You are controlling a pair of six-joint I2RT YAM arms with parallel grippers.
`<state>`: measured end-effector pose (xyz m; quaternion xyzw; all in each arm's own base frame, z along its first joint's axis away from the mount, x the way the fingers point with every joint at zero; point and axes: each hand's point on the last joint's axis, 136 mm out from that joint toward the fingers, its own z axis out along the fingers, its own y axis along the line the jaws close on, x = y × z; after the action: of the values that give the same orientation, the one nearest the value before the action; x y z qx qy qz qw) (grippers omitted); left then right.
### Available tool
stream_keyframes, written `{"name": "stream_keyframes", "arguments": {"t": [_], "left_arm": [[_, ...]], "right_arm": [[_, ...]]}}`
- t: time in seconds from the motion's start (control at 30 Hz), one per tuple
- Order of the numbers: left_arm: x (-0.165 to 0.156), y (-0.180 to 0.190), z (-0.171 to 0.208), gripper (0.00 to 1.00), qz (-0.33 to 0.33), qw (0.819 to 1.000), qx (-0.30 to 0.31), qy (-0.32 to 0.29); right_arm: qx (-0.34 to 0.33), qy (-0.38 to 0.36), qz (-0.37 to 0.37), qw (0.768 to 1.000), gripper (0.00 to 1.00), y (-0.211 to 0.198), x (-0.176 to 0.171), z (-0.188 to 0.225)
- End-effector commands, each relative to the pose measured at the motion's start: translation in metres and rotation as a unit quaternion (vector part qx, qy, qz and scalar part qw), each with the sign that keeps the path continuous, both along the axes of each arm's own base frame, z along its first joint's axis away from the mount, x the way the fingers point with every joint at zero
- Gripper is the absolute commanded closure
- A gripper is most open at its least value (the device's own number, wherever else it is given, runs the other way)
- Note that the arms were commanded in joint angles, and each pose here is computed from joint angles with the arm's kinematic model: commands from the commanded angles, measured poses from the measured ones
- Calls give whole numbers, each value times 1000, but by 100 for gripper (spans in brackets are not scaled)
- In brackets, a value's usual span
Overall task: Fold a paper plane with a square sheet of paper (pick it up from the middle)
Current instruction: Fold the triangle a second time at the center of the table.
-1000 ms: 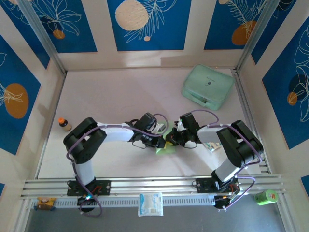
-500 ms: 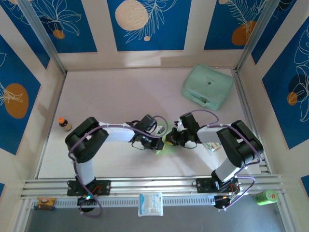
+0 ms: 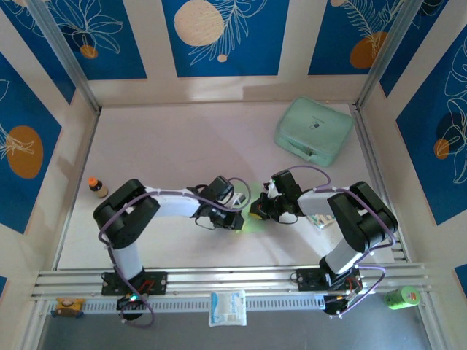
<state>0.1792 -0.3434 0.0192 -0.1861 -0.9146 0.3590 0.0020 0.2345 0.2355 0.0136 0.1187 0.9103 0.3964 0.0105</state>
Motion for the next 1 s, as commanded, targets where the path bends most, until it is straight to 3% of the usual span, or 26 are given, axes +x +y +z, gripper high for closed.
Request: {"name": "stream_keyframes", "arguments": {"t": [0.0, 0.4, 0.73, 0.97], "left_arm": [[-18, 13, -4, 100, -14, 1000, 22, 10], [-29, 32, -4, 100, -8, 999, 46, -1], [-3, -1, 42, 100, 3, 998, -34, -53], [20, -10, 19, 100, 19, 998, 3, -58]], "right_arm": [[-55, 53, -24, 997, 100, -22, -17, -28], [-51, 52, -23, 997, 100, -21, -17, -27], [-50, 51, -23, 997, 100, -21, -17, -26], [-48, 50, -22, 997, 100, -20, -17, -25]]}}
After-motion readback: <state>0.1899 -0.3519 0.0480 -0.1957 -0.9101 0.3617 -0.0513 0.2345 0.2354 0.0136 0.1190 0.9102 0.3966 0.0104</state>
